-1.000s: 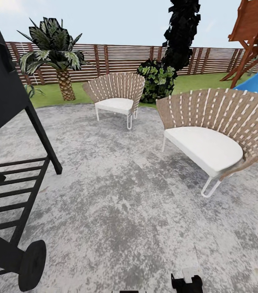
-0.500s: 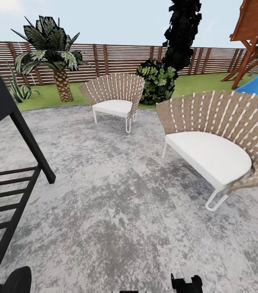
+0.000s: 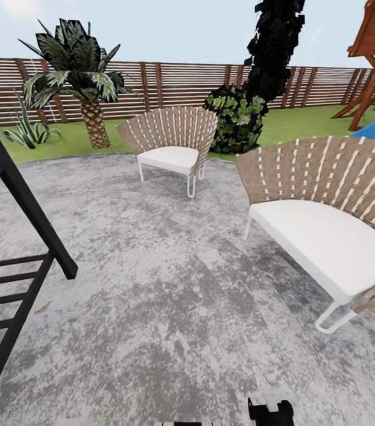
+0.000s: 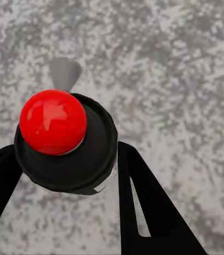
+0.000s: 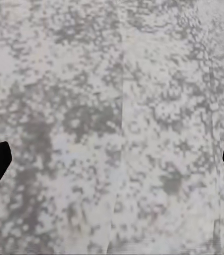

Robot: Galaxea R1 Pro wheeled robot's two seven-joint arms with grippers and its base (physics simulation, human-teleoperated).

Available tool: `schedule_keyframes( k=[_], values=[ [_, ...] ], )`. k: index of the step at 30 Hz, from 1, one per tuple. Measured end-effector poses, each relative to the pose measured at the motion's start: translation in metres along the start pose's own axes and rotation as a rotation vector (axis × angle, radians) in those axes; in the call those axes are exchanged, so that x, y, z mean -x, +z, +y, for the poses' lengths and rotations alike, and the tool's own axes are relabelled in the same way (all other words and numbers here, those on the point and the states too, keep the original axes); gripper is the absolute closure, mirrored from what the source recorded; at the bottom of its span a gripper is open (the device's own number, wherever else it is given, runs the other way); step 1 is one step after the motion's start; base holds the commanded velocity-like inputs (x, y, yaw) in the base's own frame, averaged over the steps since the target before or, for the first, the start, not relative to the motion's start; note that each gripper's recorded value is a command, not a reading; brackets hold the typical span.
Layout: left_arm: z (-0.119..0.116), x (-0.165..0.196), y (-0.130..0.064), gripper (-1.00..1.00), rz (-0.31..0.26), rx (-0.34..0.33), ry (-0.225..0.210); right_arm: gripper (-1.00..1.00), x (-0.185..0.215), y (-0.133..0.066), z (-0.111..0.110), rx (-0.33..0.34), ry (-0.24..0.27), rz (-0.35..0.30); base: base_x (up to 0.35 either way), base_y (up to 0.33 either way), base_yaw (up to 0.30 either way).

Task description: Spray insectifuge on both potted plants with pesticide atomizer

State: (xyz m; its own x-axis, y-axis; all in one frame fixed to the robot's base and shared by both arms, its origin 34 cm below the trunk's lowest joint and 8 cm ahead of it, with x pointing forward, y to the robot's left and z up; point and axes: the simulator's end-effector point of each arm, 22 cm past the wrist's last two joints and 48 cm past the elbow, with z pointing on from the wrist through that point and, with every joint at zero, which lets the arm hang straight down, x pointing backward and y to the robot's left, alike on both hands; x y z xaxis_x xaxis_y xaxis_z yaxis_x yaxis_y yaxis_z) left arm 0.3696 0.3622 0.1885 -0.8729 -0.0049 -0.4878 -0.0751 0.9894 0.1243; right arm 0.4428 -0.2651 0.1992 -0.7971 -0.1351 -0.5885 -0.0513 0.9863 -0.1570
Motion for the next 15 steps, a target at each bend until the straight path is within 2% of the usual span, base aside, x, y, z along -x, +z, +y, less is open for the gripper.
schedule_keyframes(
  k=[8, 15],
  values=[
    [0.0008, -0.0044, 0.0005, 1.00, 0.009, 0.005, -0.009, -1.00, -0.0047, 0.0006, 0.0002, -0.001, -0.001, 0.010, 0.334, -0.141, 0.172],
    [0.0029, -0.0050, 0.0007, 1.00, 0.010, 0.007, -0.008, -1.00, -0.0058, 0.0008, -0.0009, -0.002, -0.002, 0.011, 0.332, -0.157, 0.024]
  ],
)
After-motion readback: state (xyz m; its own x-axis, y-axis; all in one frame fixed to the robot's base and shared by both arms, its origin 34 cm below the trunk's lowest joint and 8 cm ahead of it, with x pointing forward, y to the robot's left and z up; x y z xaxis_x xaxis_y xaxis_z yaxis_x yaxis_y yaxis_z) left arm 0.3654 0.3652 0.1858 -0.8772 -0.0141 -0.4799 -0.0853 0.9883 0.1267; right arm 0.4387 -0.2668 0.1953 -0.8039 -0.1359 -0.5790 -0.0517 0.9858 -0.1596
